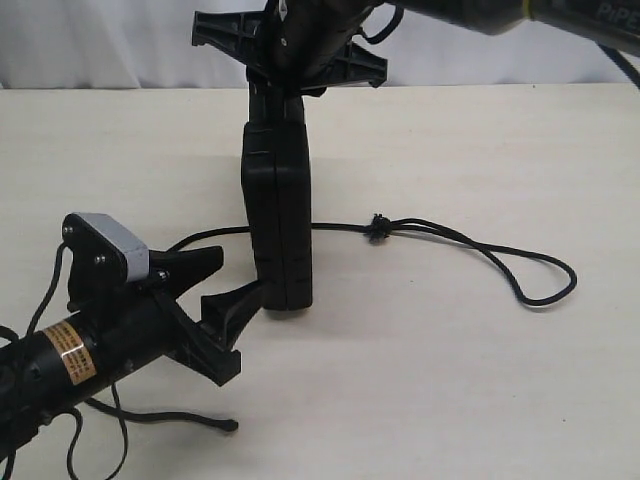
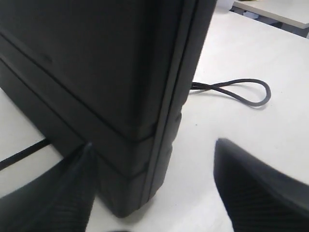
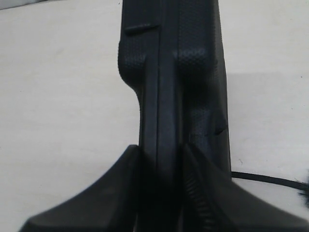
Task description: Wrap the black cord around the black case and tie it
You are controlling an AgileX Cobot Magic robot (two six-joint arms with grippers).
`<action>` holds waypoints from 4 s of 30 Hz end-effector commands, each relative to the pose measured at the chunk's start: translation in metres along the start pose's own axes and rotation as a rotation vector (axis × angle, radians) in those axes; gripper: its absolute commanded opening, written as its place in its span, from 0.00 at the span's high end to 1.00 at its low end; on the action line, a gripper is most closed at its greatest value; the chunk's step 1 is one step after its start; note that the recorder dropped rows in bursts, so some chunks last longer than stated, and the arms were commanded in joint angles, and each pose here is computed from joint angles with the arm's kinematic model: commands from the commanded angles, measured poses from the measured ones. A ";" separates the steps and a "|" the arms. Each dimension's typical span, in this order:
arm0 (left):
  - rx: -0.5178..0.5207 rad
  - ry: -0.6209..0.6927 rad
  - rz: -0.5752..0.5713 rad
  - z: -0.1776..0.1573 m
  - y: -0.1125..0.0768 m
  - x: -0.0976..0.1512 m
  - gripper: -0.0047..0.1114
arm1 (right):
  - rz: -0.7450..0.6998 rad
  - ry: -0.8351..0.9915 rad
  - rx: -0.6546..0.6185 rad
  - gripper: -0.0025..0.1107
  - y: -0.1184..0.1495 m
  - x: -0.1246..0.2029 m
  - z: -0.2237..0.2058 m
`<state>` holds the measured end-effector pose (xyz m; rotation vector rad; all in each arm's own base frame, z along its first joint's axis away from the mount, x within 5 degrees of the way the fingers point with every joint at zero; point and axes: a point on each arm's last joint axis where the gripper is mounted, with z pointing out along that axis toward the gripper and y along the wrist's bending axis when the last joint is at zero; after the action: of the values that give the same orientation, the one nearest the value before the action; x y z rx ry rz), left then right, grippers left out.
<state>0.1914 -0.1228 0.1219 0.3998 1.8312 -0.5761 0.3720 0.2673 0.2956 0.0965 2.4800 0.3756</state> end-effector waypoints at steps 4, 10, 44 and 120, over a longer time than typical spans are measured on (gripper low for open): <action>0.064 -0.008 0.017 0.001 -0.006 -0.001 0.40 | -0.001 -0.031 -0.027 0.94 0.001 -0.006 -0.007; 0.119 0.003 0.040 0.001 -0.011 0.000 0.40 | -0.006 -0.031 -0.027 0.94 0.001 -0.006 -0.007; -0.226 -0.029 -0.119 -0.014 -0.030 0.014 0.40 | -0.022 -0.045 -0.053 0.94 0.004 -0.007 -0.007; -0.295 -0.079 0.165 0.033 -0.057 -0.015 0.18 | 0.002 -0.002 -0.048 0.94 0.004 -0.003 -0.007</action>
<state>0.1907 -0.1851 0.1363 0.3121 1.7729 -0.1932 0.3722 0.2681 0.2956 0.0712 2.4868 0.4013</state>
